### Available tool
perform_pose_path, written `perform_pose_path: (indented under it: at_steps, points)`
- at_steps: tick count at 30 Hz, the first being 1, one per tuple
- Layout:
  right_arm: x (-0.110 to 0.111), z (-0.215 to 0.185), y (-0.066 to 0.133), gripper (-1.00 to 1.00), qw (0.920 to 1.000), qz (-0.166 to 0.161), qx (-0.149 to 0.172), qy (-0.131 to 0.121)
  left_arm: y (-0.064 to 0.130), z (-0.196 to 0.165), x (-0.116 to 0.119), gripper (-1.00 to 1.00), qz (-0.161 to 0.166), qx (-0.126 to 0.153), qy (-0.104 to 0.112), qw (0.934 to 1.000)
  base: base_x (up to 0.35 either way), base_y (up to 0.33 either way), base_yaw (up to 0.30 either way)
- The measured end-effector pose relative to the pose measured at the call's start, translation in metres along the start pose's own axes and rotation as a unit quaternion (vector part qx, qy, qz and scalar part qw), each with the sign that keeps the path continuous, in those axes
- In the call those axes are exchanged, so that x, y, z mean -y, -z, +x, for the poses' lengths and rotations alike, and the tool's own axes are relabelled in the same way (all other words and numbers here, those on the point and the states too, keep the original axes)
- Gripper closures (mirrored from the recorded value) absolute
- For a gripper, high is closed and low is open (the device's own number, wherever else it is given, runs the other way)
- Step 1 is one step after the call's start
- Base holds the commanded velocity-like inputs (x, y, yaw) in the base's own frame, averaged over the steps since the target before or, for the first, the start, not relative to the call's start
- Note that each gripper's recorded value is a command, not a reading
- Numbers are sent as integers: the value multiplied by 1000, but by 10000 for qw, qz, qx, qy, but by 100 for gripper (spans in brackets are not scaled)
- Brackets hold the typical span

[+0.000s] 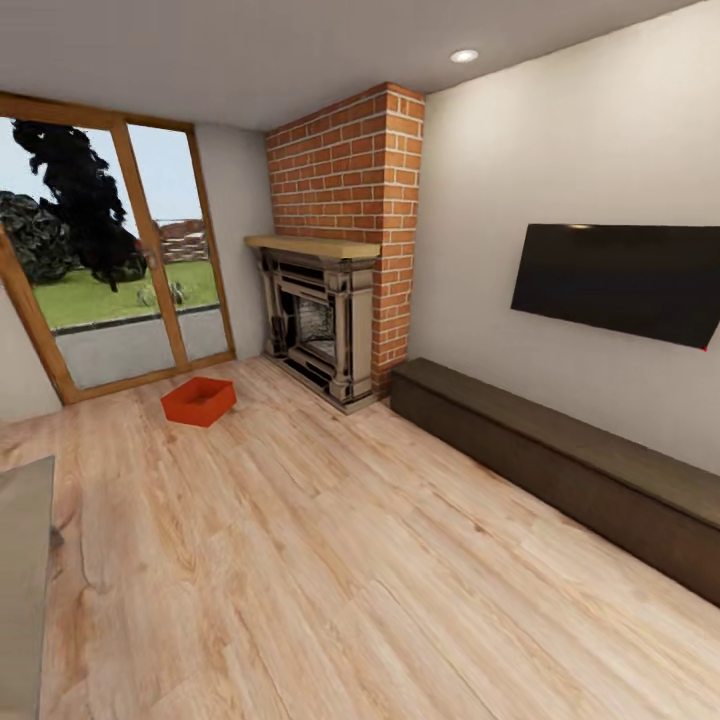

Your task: Move the two storage containers from the living room to the garage. In the garage, place one container on the floor and stack the other container on top of it (either order is fine).

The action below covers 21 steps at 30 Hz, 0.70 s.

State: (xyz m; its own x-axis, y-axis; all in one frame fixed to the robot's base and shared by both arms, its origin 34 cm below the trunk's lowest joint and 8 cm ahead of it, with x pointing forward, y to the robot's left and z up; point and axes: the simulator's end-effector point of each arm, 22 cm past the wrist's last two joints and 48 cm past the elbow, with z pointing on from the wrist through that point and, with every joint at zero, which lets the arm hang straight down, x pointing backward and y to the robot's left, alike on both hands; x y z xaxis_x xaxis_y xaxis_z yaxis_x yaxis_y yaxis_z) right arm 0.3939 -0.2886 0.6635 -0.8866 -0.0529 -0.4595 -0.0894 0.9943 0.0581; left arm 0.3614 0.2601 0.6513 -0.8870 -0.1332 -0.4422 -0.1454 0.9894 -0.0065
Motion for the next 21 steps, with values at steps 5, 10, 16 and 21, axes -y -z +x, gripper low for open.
perform_pose_path:
  at_steps: [5, 10, 16, 21]
  points:
    - [0, 0, 0, -100, 10000, 1, 1, 1, 0, 0, 0, -100, -5, 0, 0, 10000, 326, 0, 246]
    - [0, 0, 0, -100, 10000, 0, 1, 0, 0, 0, 0, -100, -5, 0, 0, 10000, 326, 0, 246]
    - [0, 0, 0, -100, 10000, 0, 0, 6, 0, 0, -1, -100, -11, 1, -2, 10000, 326, 0, 246]
    - [0, 0, 0, -100, 10000, 1, 0, 3, 0, 0, 0, -100, -7, 0, -1, 10000, 326, 0, 246]
